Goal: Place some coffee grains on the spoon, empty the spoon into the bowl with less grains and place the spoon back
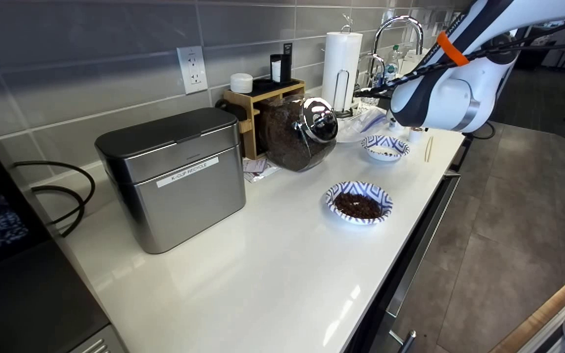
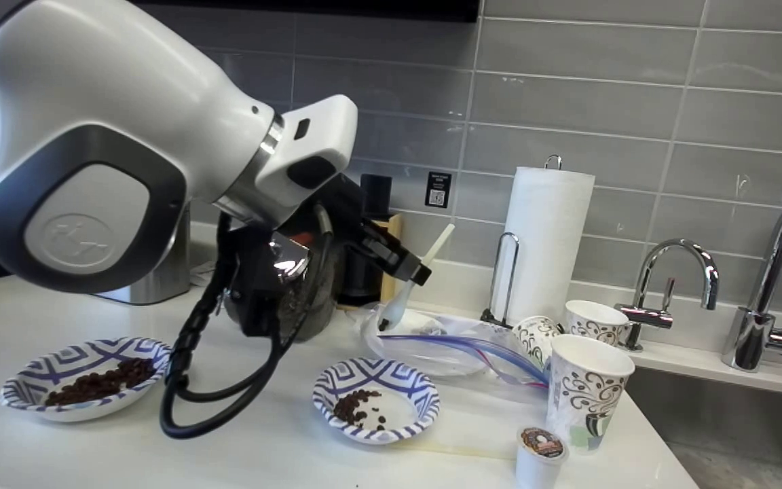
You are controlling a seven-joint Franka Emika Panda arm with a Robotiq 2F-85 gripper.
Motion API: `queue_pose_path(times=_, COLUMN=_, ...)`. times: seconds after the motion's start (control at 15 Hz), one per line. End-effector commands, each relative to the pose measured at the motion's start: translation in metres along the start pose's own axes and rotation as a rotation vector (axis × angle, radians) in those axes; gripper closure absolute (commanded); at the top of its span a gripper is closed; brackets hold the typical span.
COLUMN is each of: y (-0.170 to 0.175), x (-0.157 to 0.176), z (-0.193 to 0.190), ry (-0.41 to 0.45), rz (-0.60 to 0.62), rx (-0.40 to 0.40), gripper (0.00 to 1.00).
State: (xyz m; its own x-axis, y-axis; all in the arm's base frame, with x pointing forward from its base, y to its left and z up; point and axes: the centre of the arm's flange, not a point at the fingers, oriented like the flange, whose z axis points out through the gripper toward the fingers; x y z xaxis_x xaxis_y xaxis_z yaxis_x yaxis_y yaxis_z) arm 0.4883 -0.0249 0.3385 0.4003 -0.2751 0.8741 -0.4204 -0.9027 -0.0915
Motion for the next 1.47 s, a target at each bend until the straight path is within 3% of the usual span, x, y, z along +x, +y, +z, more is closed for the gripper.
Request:
queue_pose_path(times=0.0, y=-0.007, x=-0.003, z=-0.013, ry=0.045, rz=-0.02, rx=-0.062, gripper=0.97)
queue_pose_path(times=0.6, y=-0.008, x=-0.007, z=-0.022, ry=0.17, rz=-0.01, rx=-0.172, gripper=0.97)
queue_pose_path(times=0.93, y=-0.007, x=-0.006, z=-0.021, ry=0.161, rz=-0.009, rx=-0.193, gripper=0.97)
queue_pose_path(times=1.4, y=0.01, x=0.022, z=-0.026, ry=-0.168, rz=0.037, rx=-0.026, gripper=0.97)
